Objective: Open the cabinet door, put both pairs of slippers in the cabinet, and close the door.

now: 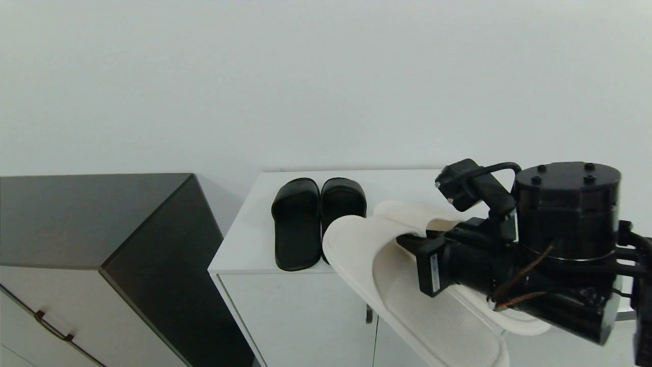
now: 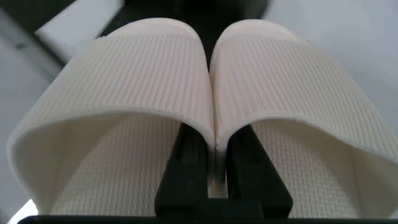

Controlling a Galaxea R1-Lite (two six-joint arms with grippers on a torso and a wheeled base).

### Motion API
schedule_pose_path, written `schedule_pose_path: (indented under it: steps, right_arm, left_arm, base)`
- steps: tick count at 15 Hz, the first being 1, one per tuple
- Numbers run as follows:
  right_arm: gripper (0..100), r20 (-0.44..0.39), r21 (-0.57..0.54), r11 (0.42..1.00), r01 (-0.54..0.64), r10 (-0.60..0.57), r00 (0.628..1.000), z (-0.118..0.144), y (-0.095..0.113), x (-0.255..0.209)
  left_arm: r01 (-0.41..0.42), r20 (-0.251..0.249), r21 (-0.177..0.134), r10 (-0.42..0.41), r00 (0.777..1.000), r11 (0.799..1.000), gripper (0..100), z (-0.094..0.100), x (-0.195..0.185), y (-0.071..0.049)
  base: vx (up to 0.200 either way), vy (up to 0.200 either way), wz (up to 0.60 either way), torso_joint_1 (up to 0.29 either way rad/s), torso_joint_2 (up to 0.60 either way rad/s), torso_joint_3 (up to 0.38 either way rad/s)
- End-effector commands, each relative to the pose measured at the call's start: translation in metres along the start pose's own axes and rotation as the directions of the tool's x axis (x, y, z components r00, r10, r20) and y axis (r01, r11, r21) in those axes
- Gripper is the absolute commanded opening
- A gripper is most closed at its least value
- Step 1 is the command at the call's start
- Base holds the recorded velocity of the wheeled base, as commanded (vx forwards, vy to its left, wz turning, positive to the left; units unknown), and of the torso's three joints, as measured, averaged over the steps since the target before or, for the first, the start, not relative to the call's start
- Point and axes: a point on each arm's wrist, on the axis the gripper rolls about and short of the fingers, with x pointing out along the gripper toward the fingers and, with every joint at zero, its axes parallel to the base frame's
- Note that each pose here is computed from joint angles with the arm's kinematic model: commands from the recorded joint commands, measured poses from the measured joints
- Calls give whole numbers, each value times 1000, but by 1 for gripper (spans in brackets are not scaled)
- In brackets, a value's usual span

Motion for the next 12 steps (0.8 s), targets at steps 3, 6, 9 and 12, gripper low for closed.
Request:
schedule_pose_path:
  steps: [3, 6, 9, 12]
  right_arm:
    - [0, -9, 19, 996, -84, 84, 996, -7, -1, -23]
    - [0, -14, 16, 996, -91, 91, 996, -8, 0, -24]
    - [0, -21, 13, 993, -113, 114, 993, -12, -1, -26]
    - [0, -31, 12, 993, -118, 119, 992, -15, -1, -26]
  left_arm:
    - [-1, 0, 0, 1, 1000, 1000, 0, 0, 0, 0]
    - [-1, 0, 0, 1, 1000, 1000, 0, 0, 0, 0]
    - [-1, 0, -1, 1, 1000, 1000, 0, 0, 0, 0]
    - [-1, 0, -1, 1, 1000, 1000, 0, 0, 0, 0]
  base:
    - [0, 0, 0, 0, 0, 0]
    - [-133, 0, 0, 3, 2, -2]
    - [-200, 0, 0, 4, 2, 1]
    - [-200, 0, 0, -7, -2, 9]
